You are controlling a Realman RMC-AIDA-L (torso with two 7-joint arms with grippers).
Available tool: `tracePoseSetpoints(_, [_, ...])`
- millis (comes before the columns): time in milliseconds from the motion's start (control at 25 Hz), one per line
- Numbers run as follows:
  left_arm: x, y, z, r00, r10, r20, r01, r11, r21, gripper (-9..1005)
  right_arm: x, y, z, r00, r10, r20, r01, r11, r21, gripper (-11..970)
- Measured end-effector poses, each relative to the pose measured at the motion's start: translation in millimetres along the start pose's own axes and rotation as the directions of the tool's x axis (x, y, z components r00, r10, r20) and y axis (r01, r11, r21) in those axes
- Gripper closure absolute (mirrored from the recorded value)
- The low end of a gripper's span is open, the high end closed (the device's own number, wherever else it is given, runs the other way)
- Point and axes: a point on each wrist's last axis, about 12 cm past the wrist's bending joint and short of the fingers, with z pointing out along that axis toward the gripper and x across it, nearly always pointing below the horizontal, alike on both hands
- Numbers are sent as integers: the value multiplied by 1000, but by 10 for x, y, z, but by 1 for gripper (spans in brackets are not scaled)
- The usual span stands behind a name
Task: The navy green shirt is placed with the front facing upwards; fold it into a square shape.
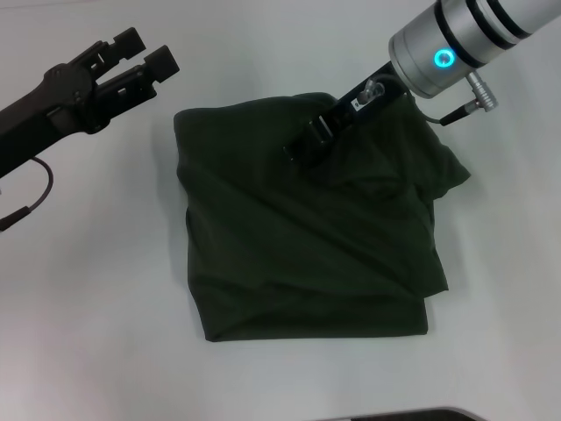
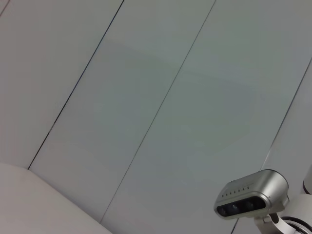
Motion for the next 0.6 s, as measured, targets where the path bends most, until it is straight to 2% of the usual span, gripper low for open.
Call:
tracePoseSetpoints(400, [2,-1,-4,1000,8,0,-8,1000,-1,78,-52,25,-32,1000,-8,16,8,1000,8,441])
tracePoseSetpoints(600, [4,-5,-7,1000,8,1,-8,1000,2,78,-87,66,-140,998,-39,39,38,999,16,440])
